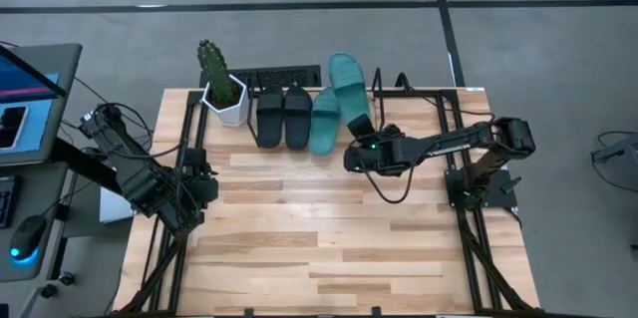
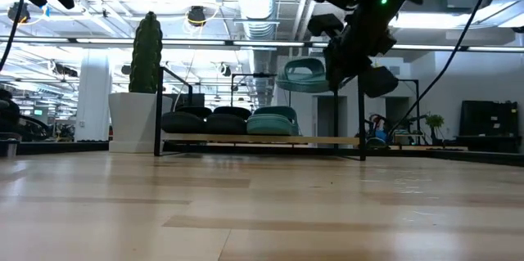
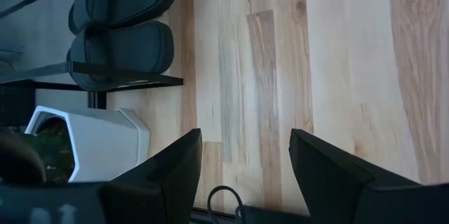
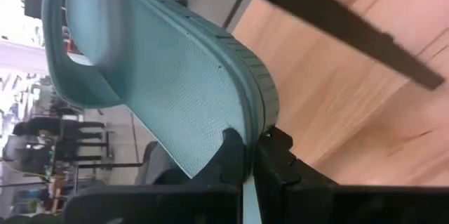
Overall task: Pick and place slides into the shelf
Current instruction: Put the green slides on the shelf, then return to Home Position
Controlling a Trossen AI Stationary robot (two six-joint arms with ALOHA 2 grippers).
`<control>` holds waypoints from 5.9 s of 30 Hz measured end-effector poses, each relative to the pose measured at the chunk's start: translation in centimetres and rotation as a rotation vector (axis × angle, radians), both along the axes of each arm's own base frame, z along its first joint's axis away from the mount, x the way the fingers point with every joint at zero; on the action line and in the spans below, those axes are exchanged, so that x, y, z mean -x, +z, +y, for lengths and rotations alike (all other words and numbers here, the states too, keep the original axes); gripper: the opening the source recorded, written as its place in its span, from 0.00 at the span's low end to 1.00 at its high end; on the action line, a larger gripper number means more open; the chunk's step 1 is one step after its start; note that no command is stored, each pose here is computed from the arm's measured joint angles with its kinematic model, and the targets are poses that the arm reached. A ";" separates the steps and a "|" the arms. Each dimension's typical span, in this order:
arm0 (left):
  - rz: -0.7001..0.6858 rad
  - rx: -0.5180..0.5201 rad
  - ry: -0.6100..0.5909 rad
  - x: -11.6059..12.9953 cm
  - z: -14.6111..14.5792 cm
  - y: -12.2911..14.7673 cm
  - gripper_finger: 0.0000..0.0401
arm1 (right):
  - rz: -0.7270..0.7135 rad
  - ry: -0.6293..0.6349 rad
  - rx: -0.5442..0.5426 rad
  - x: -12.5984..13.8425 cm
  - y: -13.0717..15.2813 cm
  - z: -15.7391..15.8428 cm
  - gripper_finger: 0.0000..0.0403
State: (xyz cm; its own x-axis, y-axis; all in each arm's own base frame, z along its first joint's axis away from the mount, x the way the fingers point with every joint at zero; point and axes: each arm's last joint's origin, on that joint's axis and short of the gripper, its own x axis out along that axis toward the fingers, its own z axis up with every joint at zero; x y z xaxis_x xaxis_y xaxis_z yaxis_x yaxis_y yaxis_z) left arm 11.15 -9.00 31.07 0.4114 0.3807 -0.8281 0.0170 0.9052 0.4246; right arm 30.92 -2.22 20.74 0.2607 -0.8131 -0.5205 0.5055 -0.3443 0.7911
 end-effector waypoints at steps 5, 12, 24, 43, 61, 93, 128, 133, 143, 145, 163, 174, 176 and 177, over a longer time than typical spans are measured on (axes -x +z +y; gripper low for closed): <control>-0.009 -0.008 0.000 0.0 0.0 0.0 0.51 | 0.020 0.006 -0.015 1.0 1.0 0.1 0.00; -0.011 -0.009 0.001 0.0 0.0 0.0 0.51 | 0.070 0.032 -0.083 1.1 1.4 0.2 0.00; -0.008 -0.003 0.005 0.0 0.0 0.0 0.51 | 0.159 0.005 -0.110 1.4 2.0 -0.6 0.00; -0.003 -0.008 -0.007 0.0 0.0 0.0 0.51 | 0.328 0.003 -0.190 0.2 0.9 -0.9 0.00; -0.045 0.029 0.009 0.7 0.7 0.6 0.51 | 0.457 0.002 -0.234 -4.8 -0.8 -1.1 0.00; -0.048 0.048 0.007 0.6 0.6 0.5 0.51 | 0.434 0.046 -0.244 -5.1 -0.9 0.4 0.44; -0.716 0.575 -0.079 9.4 9.8 15.3 0.51 | 0.551 1.452 0.933 -8.3 26.4 9.7 0.41; -0.835 0.724 -0.040 12.7 13.6 16.1 0.51 | 0.710 1.297 1.135 -4.7 29.9 9.3 0.41; -1.133 0.719 -0.377 15.2 16.1 19.6 0.51 | 0.568 1.355 1.135 8.0 35.7 6.9 0.41; -1.157 0.687 -0.476 15.3 16.0 20.0 0.51 | 0.553 1.368 1.143 10.3 36.3 6.5 0.41; -1.142 0.685 -0.706 13.6 13.3 13.4 0.51 | 0.311 1.490 1.388 25.4 34.3 3.7 0.40; -1.285 0.761 -0.718 11.4 10.6 3.7 0.51 | -0.032 1.447 1.440 27.2 20.4 3.3 0.40; -1.279 0.799 -0.752 10.8 9.7 3.5 0.51 | -0.090 1.427 1.425 27.4 17.6 3.3 0.40; -1.284 0.814 -0.762 10.5 9.4 3.3 0.51 | -0.120 1.424 1.420 27.5 16.3 3.3 0.40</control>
